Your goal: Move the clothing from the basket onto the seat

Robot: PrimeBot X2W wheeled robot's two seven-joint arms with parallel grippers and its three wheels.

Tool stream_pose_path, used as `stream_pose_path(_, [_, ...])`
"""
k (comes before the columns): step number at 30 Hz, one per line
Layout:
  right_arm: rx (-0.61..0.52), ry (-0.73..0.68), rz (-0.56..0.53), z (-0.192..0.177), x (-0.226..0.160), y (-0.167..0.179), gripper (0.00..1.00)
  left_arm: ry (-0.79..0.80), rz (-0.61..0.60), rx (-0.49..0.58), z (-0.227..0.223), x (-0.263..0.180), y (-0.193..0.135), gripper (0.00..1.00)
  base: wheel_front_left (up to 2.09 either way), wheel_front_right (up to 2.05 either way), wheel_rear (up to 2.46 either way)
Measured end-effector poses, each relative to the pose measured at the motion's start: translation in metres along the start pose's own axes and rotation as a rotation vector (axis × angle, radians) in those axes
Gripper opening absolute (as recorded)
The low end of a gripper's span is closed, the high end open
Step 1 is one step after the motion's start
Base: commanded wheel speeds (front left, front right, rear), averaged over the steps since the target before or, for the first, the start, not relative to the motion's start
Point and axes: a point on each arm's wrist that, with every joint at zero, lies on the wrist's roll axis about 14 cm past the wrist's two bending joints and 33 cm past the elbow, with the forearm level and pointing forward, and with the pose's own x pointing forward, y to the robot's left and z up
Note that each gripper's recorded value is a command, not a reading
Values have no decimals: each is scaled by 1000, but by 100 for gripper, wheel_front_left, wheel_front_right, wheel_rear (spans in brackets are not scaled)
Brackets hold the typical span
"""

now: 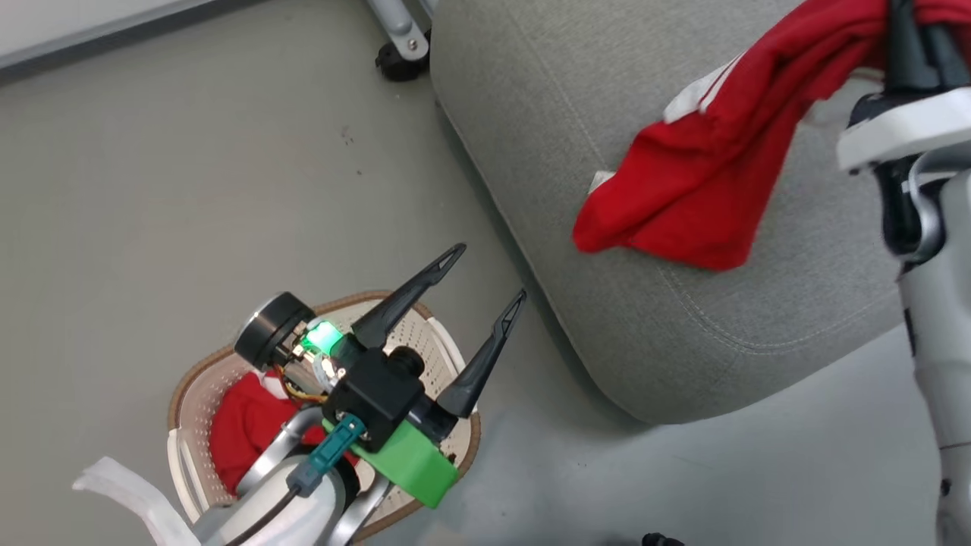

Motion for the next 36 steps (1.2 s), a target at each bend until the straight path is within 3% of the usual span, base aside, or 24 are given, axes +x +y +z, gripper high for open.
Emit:
stream_pose_path(9, [-60, 12, -13, -19, 62, -1, 0, 19, 76, -10, -25, -11, 41, 100, 0, 0, 0])
stream_pose_path(18, [-24, 250, -21, -126, 62, 22, 0, 66, 129, -52, -59, -24, 62, 100, 0, 0, 0])
stream_pose_path(19, [-20, 268, -25, -134, 58, 22, 45, 73, 134, -56, -61, -25, 63, 100, 0, 0, 0])
stream_pose_path(20, [-13, 287, -30, -143, 54, 23, 81, 79, 139, -60, -64, -27, 64, 100, 0, 0, 0])
stream_pose_path(21, [-8, 305, -35, -151, 49, 24, 100, 82, 143, -63, -67, -28, 66, 100, 0, 0, 0])
stream_pose_path(26, [17, 358, -60, -171, 21, 25, 100, 82, 159, -59, -67, -29, 68, 100, 0, 0, 0])
stream_pose_path(36, [61, 364, -74, -164, -35, 31, 100, 46, 206, -39, -51, -30, 66, 100, 0, 0, 0])
